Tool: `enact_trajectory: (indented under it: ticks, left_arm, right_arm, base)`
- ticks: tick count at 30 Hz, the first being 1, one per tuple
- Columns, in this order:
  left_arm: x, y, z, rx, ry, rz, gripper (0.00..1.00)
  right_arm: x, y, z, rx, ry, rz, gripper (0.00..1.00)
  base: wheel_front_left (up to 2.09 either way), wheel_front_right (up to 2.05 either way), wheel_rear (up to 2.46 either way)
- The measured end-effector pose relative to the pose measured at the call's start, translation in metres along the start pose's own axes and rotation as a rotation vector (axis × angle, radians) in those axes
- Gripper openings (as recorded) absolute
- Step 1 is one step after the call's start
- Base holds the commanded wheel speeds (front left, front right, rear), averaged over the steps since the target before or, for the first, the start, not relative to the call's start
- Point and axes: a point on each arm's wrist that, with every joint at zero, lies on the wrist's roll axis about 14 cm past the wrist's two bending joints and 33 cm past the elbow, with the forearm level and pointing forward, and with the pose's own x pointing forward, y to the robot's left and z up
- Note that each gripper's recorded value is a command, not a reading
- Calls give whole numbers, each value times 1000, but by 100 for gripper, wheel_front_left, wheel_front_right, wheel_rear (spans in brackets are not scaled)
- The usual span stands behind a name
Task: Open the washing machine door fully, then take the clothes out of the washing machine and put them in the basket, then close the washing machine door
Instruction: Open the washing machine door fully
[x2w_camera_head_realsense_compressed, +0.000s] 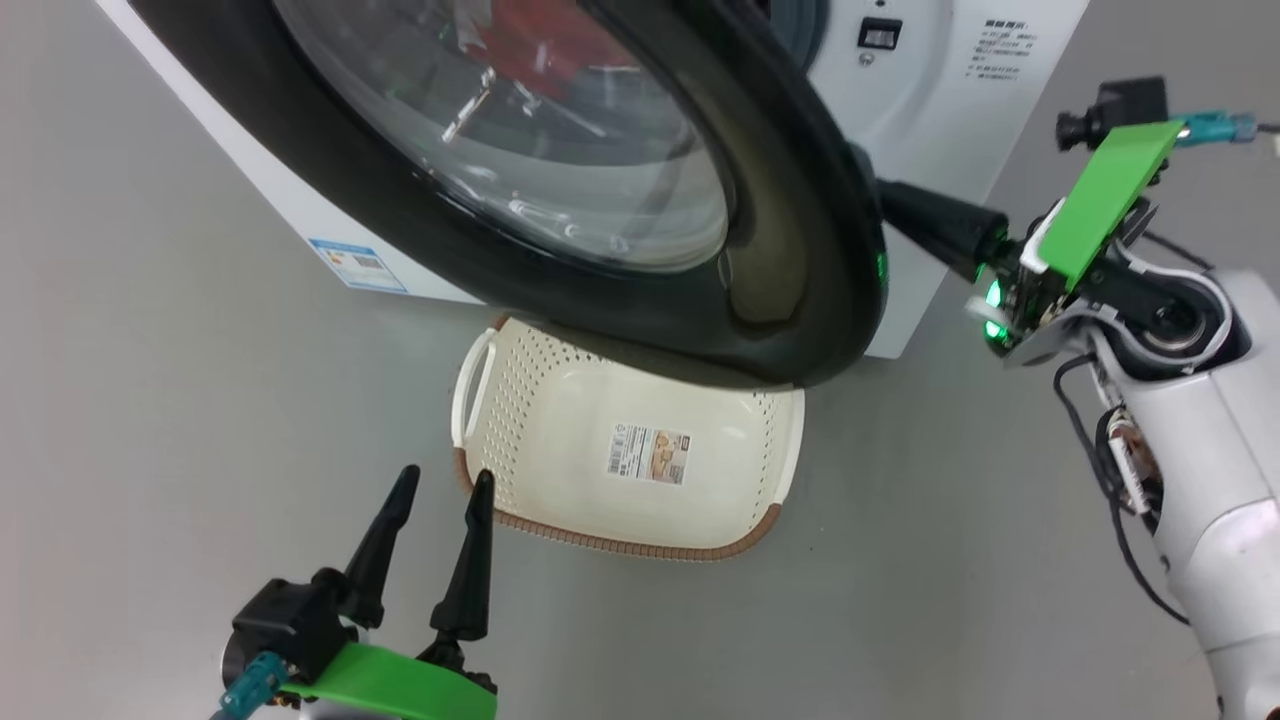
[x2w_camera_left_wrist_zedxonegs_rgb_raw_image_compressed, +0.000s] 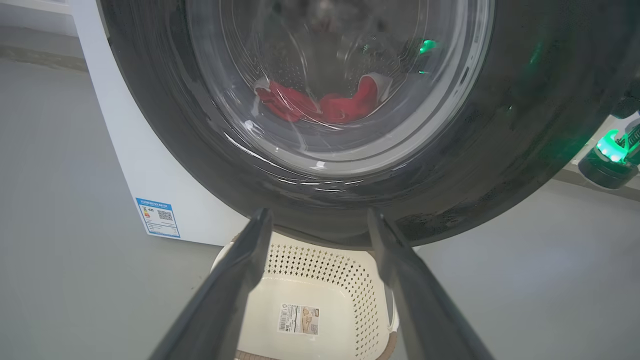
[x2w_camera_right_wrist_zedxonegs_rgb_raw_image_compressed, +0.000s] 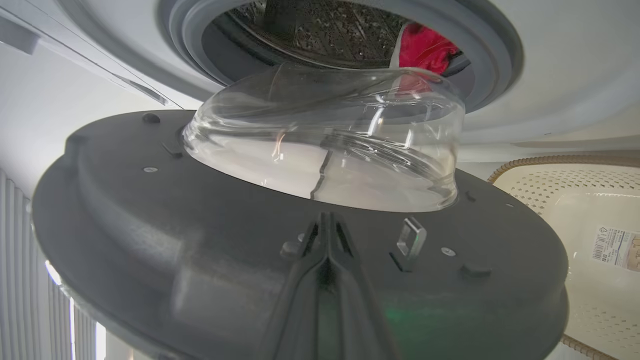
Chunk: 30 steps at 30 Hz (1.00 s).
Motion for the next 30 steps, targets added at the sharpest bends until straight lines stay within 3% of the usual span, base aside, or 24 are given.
enact_trajectory:
  ticks: [30]
  left_arm:
    - [-29, -4, 11, -4, -37, -10, 100]
  right_arm:
    - [-14, 17, -91, -11, 172, 28, 0]
  base:
    - [0, 0, 0]
